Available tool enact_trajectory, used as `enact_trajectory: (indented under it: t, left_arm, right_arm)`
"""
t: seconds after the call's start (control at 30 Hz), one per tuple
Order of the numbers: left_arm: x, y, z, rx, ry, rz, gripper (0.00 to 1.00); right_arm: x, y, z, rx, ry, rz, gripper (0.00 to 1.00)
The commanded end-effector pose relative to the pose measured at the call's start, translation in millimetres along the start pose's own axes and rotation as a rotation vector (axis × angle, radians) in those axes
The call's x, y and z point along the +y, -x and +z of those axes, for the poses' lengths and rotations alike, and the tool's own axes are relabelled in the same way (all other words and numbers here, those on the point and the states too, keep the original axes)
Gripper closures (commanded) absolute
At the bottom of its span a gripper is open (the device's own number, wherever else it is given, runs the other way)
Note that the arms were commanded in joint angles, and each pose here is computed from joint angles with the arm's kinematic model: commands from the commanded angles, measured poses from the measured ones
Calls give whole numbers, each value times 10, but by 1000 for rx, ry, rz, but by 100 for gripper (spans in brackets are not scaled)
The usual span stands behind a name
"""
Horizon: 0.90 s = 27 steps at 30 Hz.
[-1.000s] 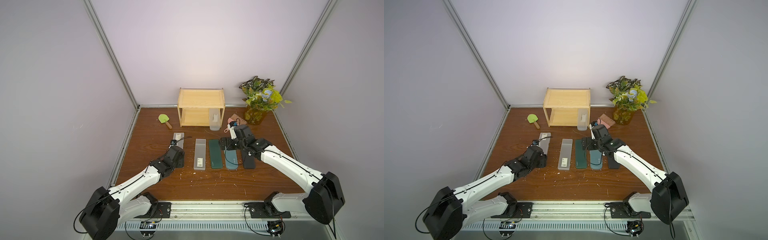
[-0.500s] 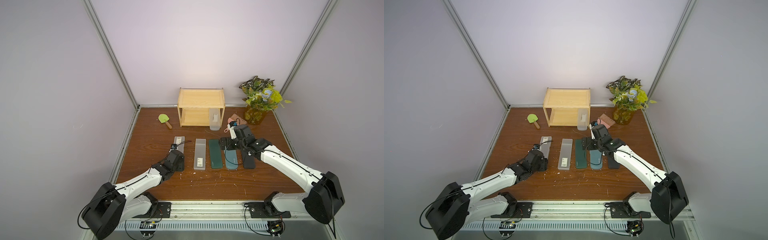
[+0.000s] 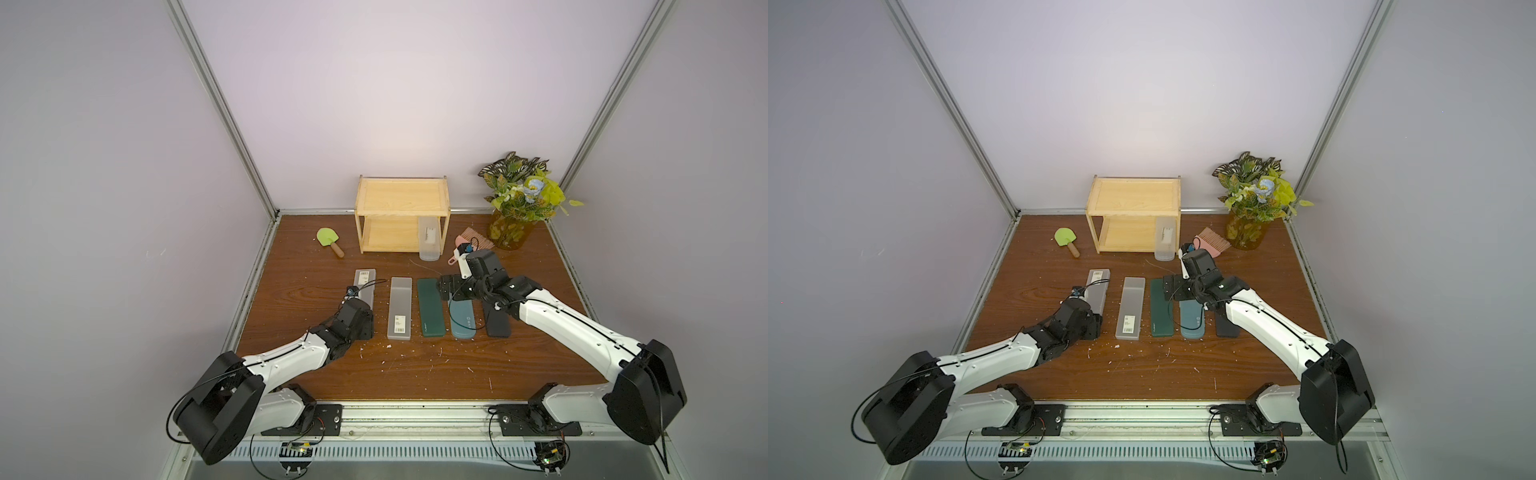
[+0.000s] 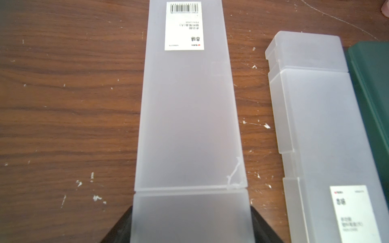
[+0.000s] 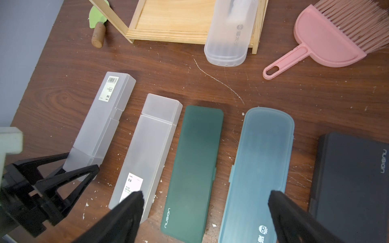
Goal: Remove the pencil cases from the shelf
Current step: Place the pencil case at the center of the board.
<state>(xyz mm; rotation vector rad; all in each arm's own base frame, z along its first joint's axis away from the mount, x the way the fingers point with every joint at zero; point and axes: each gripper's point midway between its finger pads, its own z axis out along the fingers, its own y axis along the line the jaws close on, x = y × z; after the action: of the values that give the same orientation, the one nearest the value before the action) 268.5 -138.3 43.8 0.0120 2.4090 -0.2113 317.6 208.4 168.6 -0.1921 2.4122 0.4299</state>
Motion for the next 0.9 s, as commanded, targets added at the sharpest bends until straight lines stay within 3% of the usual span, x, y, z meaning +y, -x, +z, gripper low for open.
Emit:
enact_trajectory:
  t: [0.0, 0.57, 0.8, 0.87]
  left_arm:
    - [-28, -121, 16, 35, -15, -1, 36]
    - [43, -273, -11, 62, 1, -16, 32]
    - [33, -252, -18, 63, 4, -9, 3]
    - [41, -217, -36, 55, 12, -9, 1]
  right_arm:
    - [61, 81, -30, -29, 20, -7, 1]
    - [63, 99, -49, -37, 22, -3, 1]
    - [71, 110, -51, -38, 24, -4, 1]
    - [72, 116, -49, -38, 24, -4, 1]
